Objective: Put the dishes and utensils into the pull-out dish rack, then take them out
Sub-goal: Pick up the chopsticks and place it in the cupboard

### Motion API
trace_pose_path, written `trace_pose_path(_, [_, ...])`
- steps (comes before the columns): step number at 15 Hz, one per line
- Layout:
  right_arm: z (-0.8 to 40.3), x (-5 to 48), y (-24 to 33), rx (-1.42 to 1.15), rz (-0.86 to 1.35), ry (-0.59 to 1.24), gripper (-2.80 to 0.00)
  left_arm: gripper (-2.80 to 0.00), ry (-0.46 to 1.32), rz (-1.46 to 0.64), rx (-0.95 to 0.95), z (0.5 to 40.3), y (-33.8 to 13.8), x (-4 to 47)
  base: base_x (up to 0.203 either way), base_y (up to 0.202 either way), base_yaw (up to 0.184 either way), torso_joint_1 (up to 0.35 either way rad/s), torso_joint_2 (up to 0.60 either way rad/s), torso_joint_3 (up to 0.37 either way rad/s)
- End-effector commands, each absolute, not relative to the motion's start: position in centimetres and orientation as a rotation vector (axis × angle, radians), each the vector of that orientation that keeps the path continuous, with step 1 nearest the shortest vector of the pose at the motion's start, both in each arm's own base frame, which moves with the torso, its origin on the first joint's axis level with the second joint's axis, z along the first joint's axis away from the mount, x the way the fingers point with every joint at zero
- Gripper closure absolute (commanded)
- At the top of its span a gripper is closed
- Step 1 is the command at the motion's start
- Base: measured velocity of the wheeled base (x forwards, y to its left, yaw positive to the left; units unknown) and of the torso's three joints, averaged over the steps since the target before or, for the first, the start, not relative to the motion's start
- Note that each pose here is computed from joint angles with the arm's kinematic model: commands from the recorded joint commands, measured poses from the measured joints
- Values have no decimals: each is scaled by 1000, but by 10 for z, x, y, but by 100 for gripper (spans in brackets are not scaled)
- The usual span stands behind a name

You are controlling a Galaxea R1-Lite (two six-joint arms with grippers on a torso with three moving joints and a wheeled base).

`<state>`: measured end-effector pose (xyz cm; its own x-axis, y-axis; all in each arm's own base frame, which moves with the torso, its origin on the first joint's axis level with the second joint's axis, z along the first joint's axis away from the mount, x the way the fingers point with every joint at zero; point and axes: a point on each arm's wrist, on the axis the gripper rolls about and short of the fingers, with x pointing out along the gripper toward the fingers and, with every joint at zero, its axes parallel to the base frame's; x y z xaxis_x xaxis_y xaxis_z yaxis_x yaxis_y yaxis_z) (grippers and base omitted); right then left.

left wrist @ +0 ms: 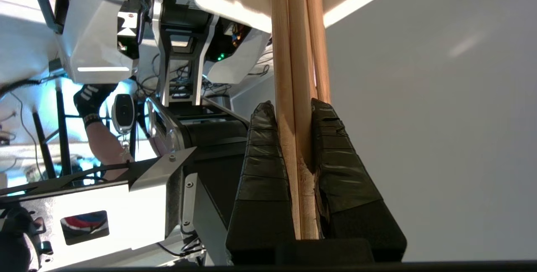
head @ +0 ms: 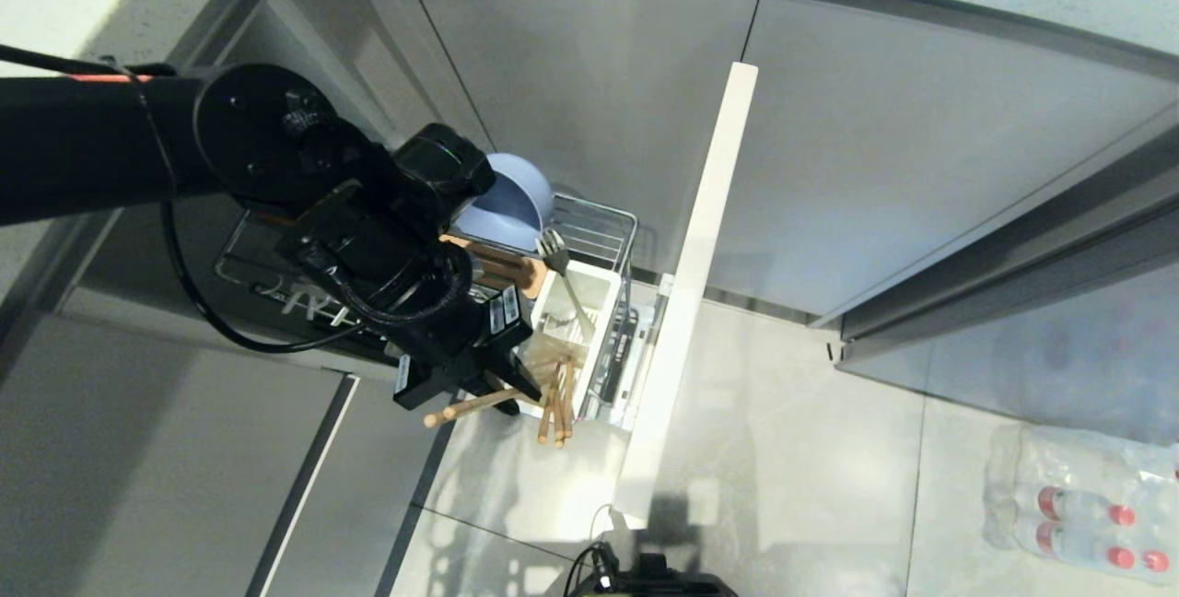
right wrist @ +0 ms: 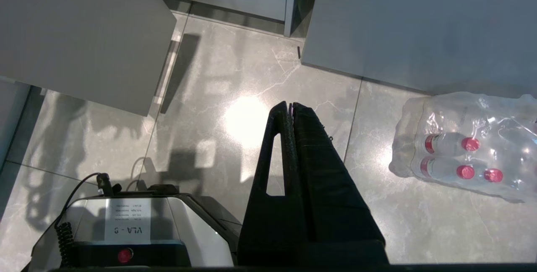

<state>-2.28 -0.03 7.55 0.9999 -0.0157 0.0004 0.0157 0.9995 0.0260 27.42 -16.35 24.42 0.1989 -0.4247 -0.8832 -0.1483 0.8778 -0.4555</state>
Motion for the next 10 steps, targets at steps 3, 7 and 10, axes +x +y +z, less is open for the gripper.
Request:
trace_pose_path(3, [75,-23,0,27,-16,0,0,0,1431,-167,-490,224,-171,287,0,0,0,0,0,0])
trace_pose_path(7, [75,-23,0,26,-16,0,0,0,1458,-150,-487,213,-175,296,0,0,0,0,0,0])
trace_pose_path(10, [75,-23,0,26,-16,0,0,0,1473,-140,-483,207,-177,300,0,0,0,0,0,0])
